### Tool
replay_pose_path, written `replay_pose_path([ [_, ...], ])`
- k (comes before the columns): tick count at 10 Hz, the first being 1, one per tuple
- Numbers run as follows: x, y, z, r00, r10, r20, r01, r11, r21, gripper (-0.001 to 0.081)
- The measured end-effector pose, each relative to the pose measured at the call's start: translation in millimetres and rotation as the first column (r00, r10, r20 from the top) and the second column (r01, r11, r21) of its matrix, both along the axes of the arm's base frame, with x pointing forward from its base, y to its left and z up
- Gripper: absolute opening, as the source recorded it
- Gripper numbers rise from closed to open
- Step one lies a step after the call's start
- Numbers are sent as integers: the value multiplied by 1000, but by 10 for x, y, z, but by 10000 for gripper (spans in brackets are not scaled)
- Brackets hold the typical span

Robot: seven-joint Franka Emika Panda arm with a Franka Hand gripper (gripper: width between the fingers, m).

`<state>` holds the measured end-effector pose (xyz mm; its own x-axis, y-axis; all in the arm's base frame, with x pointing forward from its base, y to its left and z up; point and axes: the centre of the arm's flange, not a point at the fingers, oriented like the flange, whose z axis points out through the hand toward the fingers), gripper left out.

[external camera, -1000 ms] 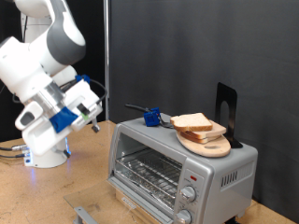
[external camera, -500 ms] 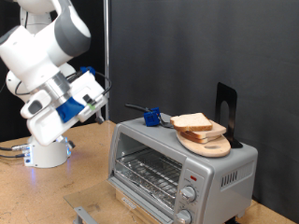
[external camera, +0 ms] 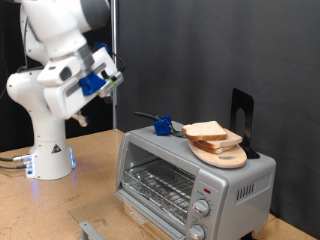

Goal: Make a piece of toast with the oven

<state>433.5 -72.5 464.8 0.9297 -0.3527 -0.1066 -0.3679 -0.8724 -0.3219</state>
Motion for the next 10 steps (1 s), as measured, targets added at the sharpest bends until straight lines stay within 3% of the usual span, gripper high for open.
replay_pose_path([
  [3, 17, 50, 47, 999, -18, 31, 17, 999, 46, 808],
  [7, 18, 452, 565, 988, 131, 87, -131, 991, -4, 808],
  [10, 23, 840, 927, 975, 157, 156, -151, 987, -50, 808],
])
